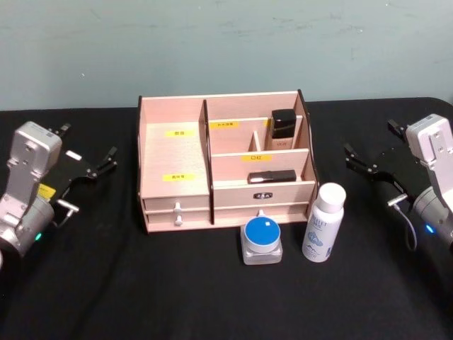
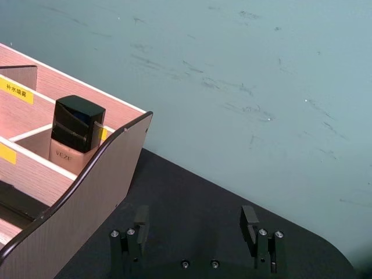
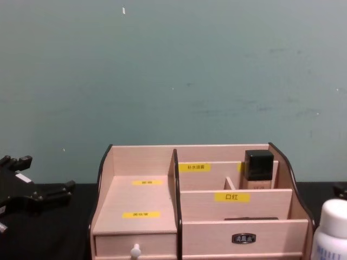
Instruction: Pick up the facial cleanser and watermelon frost from the table and place them into the tiered storage box.
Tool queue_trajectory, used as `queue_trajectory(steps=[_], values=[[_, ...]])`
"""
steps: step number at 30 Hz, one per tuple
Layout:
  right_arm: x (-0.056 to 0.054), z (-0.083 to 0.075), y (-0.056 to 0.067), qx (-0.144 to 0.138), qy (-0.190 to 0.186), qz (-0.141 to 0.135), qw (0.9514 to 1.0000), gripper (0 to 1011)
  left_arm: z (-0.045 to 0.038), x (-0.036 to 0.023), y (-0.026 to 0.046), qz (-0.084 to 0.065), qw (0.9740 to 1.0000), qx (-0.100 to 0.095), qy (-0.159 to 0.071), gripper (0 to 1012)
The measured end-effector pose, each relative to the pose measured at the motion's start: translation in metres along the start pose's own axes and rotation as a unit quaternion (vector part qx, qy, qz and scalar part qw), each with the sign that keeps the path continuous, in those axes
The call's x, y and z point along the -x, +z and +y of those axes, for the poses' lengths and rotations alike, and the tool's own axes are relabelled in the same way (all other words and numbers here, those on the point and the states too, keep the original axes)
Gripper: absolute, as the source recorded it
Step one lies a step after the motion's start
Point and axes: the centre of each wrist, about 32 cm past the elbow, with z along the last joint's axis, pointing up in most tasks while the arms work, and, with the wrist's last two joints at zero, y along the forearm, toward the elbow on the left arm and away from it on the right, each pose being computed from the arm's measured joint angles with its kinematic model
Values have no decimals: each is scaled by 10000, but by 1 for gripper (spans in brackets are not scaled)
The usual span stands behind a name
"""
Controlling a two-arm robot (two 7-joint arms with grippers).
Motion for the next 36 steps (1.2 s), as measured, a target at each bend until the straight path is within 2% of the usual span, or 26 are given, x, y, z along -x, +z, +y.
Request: queue_trajectory(steps=[36], values=[[0, 0, 0, 0, 0, 0, 10000, 1003, 0, 0, 0, 0, 10000, 0, 0, 1009]])
